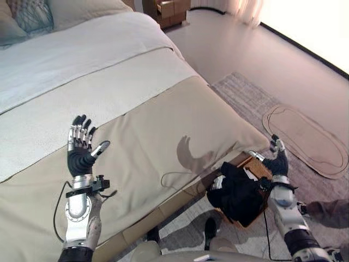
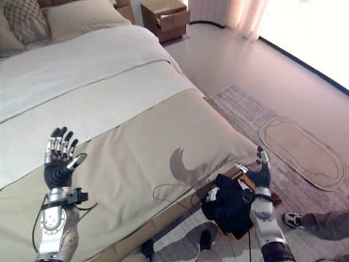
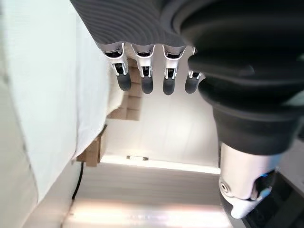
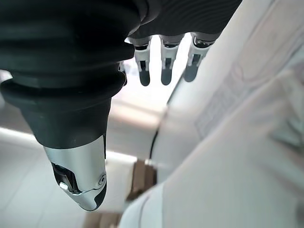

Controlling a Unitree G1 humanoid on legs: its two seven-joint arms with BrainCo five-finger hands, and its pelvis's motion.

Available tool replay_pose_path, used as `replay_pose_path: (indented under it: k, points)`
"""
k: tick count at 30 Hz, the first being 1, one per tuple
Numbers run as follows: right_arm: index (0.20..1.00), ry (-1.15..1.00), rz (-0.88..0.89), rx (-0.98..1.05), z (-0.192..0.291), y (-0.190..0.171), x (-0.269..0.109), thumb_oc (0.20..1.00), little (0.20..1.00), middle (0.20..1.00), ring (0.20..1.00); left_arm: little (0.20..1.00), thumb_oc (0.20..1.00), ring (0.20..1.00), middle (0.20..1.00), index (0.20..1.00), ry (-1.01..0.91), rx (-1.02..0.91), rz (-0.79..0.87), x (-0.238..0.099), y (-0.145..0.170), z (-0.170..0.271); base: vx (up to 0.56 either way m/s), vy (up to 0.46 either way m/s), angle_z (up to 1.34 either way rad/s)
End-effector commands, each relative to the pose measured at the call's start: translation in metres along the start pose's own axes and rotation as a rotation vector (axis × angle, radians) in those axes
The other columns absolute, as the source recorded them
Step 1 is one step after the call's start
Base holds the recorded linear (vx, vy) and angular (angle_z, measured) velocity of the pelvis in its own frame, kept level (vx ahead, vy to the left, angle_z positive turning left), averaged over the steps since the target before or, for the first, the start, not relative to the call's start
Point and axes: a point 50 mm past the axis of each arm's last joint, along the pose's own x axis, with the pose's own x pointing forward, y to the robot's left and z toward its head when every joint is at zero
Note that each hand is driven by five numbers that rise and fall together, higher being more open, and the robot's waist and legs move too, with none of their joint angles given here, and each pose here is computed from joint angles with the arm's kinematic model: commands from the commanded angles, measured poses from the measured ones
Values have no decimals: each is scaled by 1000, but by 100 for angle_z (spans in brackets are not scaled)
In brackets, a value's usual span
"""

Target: Pick up clothes into the bucket

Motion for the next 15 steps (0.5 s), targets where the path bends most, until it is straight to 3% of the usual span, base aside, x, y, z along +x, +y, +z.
replay_pose_path:
  k: [1, 9, 15]
  points:
    - [1000, -60, 91, 23, 10, 9, 1, 1000, 1000, 1000, 1000, 1000, 1000, 1000, 1000, 1000, 3, 25, -46, 0, 1, -1, 0, 0, 0]
    - [1000, 179, 310, -64, -43, 36, -52, 1000, 1000, 1000, 1000, 1000, 1000, 1000, 1000, 1000, 315, 55, -70, -50, 2, -53, 3, 0, 0]
    - [1000, 227, 379, -163, -55, 44, -60, 1000, 1000, 1000, 1000, 1000, 1000, 1000, 1000, 1000, 393, 38, -93, -63, -2, -64, 5, 1, 4]
